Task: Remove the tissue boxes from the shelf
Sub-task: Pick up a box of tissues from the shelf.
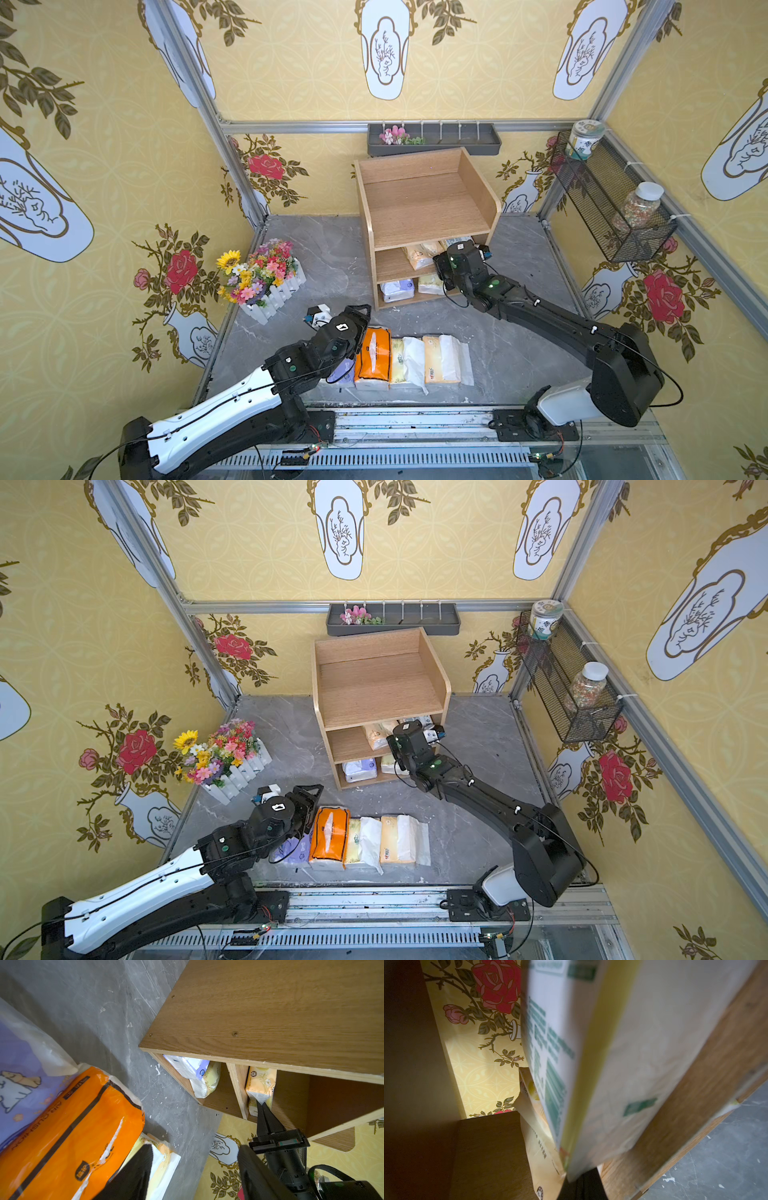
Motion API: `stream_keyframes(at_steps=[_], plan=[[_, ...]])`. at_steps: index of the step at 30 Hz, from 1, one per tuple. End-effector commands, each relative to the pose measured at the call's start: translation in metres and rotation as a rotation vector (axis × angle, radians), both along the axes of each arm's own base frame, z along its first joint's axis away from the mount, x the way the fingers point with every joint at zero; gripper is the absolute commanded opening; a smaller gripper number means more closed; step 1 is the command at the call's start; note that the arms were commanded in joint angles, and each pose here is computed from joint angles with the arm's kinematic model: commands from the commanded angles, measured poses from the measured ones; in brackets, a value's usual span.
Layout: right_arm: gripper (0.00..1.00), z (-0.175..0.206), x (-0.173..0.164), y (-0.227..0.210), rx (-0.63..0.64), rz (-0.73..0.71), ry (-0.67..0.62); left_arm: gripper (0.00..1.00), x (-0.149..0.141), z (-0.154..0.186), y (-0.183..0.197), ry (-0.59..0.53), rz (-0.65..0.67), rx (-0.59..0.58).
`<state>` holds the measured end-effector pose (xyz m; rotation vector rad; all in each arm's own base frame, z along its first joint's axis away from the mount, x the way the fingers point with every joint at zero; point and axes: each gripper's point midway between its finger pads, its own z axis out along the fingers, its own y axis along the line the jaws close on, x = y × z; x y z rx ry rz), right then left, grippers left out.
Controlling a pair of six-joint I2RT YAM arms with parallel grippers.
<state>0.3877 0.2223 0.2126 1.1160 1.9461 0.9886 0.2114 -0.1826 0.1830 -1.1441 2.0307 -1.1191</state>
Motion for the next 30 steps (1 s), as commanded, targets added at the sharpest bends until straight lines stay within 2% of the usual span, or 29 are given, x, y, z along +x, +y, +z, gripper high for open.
stream_keyframes(at_steps=[1,14,20,27,30], plan=[[0.02,0.018,0.002,0.005,0.034,0.016,-0.047,0.70,0.001,0.003,0.001,-0.007,0.003,-0.001],[0.00,0.036,-0.033,0.004,0.087,0.082,-0.061,0.72,0.006,0.041,-0.024,-0.069,-0.053,-0.145],[0.00,0.045,-0.050,0.001,0.085,0.134,-0.061,0.87,0.011,0.056,-0.044,-0.085,-0.097,-0.265],[0.00,0.048,-0.071,-0.008,0.073,0.169,-0.045,0.92,0.022,0.060,-0.066,-0.091,-0.142,-0.417],[0.00,0.045,-0.078,-0.008,0.074,0.195,-0.033,0.91,0.028,0.066,-0.074,-0.102,-0.155,-0.411]])
